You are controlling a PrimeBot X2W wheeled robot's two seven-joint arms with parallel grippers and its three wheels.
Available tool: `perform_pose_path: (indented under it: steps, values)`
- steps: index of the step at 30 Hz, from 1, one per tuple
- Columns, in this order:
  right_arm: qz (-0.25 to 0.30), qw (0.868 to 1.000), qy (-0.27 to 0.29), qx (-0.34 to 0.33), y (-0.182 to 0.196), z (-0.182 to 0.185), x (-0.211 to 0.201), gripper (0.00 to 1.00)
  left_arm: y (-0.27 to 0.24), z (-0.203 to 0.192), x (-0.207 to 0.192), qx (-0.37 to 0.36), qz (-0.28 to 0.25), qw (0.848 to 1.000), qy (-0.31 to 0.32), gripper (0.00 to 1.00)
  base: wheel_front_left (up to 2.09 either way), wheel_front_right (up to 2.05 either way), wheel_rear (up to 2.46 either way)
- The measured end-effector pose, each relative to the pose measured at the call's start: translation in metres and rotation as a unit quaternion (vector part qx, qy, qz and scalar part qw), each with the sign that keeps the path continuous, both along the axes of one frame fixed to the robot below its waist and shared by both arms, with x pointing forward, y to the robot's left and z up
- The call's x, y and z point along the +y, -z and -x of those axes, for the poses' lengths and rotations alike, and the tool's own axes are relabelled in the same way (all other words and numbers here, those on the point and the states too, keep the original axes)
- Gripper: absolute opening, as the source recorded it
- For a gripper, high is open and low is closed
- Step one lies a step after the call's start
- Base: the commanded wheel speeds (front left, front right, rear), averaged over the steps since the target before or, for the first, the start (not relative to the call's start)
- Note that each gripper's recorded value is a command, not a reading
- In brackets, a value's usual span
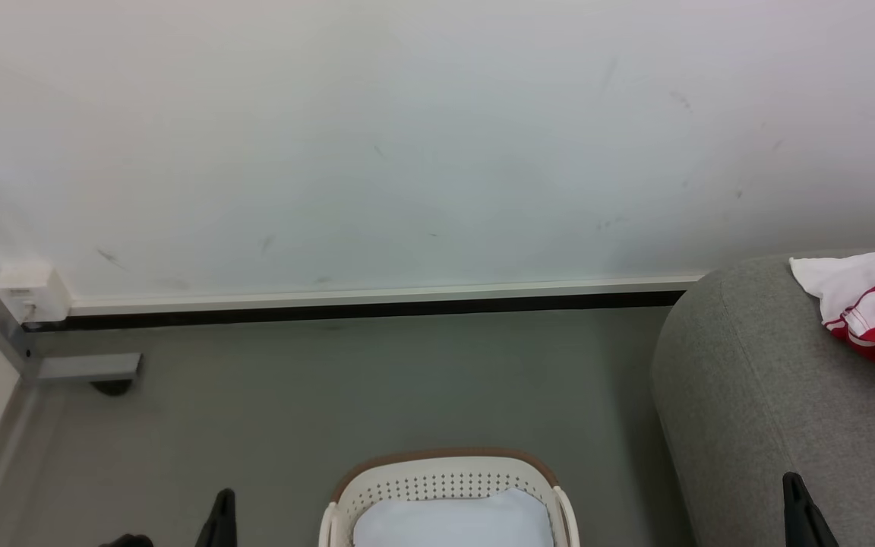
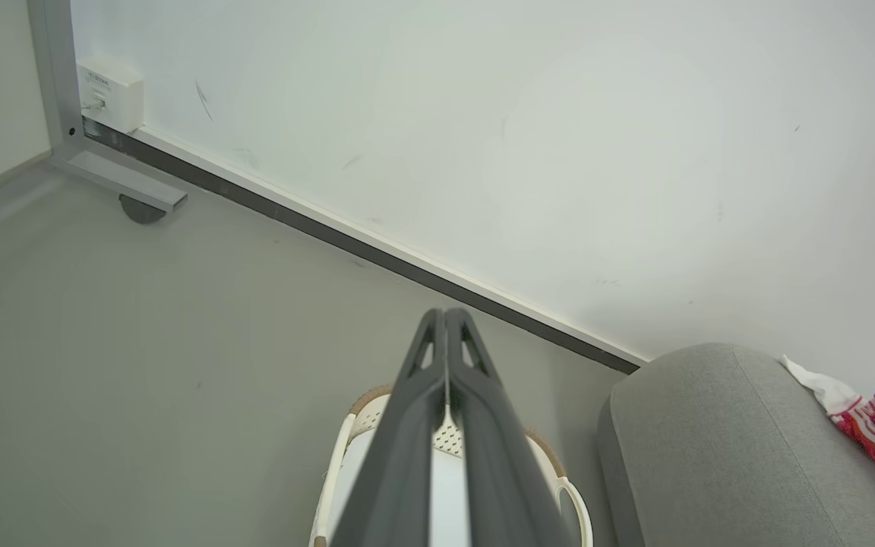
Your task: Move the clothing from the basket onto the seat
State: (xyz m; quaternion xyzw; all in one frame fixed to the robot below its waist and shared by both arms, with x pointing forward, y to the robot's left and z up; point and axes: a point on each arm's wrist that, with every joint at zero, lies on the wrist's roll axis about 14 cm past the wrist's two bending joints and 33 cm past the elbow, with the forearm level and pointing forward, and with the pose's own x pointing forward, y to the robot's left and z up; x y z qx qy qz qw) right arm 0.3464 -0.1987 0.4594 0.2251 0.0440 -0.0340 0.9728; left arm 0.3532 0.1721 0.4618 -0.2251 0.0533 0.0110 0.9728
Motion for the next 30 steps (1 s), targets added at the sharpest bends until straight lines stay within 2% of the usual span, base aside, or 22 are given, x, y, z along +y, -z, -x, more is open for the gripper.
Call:
perform_pose_path:
  steps: [12, 30]
  values:
    - [-0.093, 0.995, 0.018, -0.003, -0.004, -0.005, -0.004, 0.00, -0.003, -0.006, 0.006, 0.004, 0.094, 0.995, -0.019, 0.00, 0.00, 0.00, 0.00]
    - [-0.206, 0.978, 0.029, -0.010, -0.012, -0.014, -0.005, 0.00, -0.010, -0.013, 0.011, 0.004, 0.207, 0.978, -0.032, 0.00, 0.00, 0.00, 0.00]
